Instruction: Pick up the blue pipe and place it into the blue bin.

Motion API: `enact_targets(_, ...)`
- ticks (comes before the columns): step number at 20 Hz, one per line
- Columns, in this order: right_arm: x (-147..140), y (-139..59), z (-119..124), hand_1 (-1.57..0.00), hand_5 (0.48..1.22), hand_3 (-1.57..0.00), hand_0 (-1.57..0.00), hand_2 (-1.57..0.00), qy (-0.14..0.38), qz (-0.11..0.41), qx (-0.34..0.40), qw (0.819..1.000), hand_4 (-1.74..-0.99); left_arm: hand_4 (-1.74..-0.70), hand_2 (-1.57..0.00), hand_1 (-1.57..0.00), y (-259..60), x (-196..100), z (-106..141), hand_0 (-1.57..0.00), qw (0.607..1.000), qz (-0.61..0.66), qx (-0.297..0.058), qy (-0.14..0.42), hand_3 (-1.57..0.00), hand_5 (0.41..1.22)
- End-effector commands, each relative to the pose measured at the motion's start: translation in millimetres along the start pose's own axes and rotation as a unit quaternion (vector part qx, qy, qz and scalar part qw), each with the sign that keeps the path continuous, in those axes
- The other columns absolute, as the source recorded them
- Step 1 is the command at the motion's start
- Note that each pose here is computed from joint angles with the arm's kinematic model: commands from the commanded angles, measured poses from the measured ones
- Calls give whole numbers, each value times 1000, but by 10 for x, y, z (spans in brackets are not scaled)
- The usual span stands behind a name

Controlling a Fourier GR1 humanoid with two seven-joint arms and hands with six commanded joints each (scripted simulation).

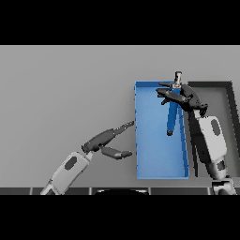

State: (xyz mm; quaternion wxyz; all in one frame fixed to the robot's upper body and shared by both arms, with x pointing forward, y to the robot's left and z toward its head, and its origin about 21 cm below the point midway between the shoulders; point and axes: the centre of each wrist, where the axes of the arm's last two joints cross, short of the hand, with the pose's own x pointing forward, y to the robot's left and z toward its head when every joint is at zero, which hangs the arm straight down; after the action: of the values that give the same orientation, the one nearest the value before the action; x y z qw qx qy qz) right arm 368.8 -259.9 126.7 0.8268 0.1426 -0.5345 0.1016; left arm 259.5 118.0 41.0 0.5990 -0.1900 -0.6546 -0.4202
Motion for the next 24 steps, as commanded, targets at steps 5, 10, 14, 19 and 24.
enact_targets(5, -389, -47, -84, -1167, 1150, -897, -1306, -1114, 125, 3, -22, 992, -1503, -886, 1, 1, -33, -4, 15, 1, 1000, -2, -3, 5, 1, 453)
enact_targets(10, -478, 2, -101, -382, 1081, -293, -427, -364, 205, 36, -7, 978, -1242, -889, 1, 1, 7, 1, 10, 1, 1000, -2, 2, 7, 1, 453)
enact_targets(14, -525, 53, -104, -156, 887, -120, -174, -149, 213, 131, -9, 968, -1149, -896, 1, 1, -30, 8, 17, 1, 1000, 0, 0, 3, 1, 451)
enact_targets(19, -591, 43, -169, -50, 738, -39, -56, -48, 199, 166, -24, 966, -1124, -909, 1, 1, -28, 3, -18, 1, 1000, 1, 1, 7, 1, 457)
enact_targets(24, -589, 59, -199, -16, 689, -12, -18, -15, 190, 161, -21, 968, -1123, -916, 1, 1, -43, -3, -13, 1, 1000, 6, 0, 8, 1, 464)
